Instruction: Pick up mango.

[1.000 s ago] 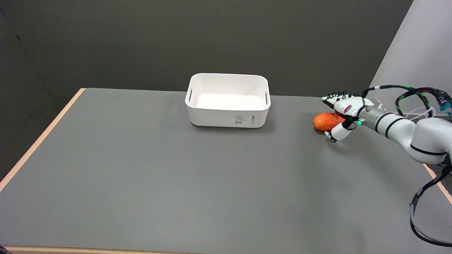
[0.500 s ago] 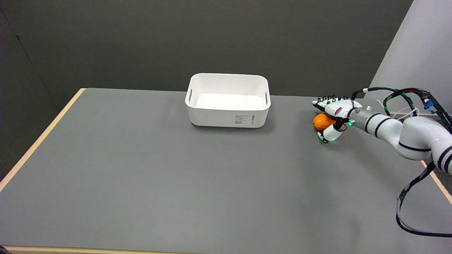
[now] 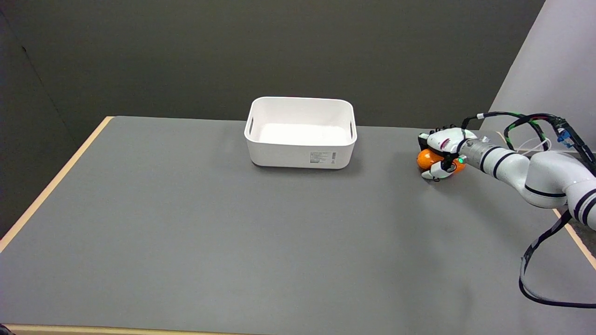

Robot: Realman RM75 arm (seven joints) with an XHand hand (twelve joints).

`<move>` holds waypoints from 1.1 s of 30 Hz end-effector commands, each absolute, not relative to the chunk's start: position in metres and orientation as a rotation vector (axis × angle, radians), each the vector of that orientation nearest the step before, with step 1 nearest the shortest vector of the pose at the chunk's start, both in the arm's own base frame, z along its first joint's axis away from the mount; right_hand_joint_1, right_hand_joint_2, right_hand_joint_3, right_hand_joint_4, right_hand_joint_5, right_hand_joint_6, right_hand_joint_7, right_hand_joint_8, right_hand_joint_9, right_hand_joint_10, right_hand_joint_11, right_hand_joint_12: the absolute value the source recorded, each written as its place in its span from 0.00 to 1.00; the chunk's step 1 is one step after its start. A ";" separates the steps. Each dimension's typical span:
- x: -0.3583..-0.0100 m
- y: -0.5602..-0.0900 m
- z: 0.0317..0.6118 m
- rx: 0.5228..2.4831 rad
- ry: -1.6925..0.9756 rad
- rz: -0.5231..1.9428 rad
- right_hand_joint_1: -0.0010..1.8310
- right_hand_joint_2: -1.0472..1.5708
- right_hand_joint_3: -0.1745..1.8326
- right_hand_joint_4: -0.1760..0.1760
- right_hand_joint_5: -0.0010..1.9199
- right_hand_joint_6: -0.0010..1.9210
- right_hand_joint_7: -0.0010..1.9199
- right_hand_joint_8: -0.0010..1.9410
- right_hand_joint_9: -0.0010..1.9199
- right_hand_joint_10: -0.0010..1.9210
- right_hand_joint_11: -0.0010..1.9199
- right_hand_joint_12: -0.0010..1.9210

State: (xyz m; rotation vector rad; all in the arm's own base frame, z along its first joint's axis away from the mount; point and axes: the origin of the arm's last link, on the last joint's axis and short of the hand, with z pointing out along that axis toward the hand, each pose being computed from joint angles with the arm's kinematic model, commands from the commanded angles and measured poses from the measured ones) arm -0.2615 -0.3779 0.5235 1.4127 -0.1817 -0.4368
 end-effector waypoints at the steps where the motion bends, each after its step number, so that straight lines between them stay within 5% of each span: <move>1: -0.254 -0.363 0.536 1.390 -0.145 -0.427 0.71 0.87 0.17 0.10 0.22 0.88 0.34 0.78 0.39 0.84 0.34 1.00; 3: -0.242 -0.363 0.541 1.373 -0.135 -0.368 0.60 0.86 0.24 0.28 0.24 0.90 0.38 0.80 0.41 0.80 0.37 1.00; 5: -0.220 -0.362 0.547 1.359 -0.131 -0.229 0.61 0.85 0.25 0.28 0.24 0.89 0.38 0.79 0.41 0.81 0.37 1.00; 7: -0.198 -0.360 0.550 1.352 -0.129 -0.072 0.69 0.81 0.36 0.13 0.23 0.90 0.35 0.84 0.38 0.92 0.38 1.00; 8: -0.187 -0.358 0.547 1.362 -0.130 0.011 0.74 0.77 0.45 0.23 0.21 0.90 0.35 0.86 0.38 0.97 0.36 1.00; 9: -0.176 -0.357 0.547 1.366 -0.120 0.075 0.80 0.73 0.53 0.52 0.19 0.89 0.35 0.88 0.38 0.99 0.33 1.00; 10: -0.160 -0.355 0.547 1.372 -0.108 0.164 0.82 0.70 0.59 0.67 0.19 0.89 0.36 0.88 0.39 1.00 0.31 1.00; 12: -0.137 -0.351 0.546 1.381 -0.093 0.298 0.83 0.67 0.64 0.73 0.22 0.89 0.40 0.87 0.41 1.00 0.32 1.00; 21: -0.099 -0.336 0.530 1.414 -0.236 0.877 0.85 0.62 0.74 0.74 0.29 0.89 0.45 0.87 0.47 1.00 0.43 1.00; 33: -0.110 -0.394 0.430 1.644 -0.519 1.116 0.86 0.60 0.79 0.78 0.32 0.90 0.48 0.88 0.50 1.00 0.48 1.00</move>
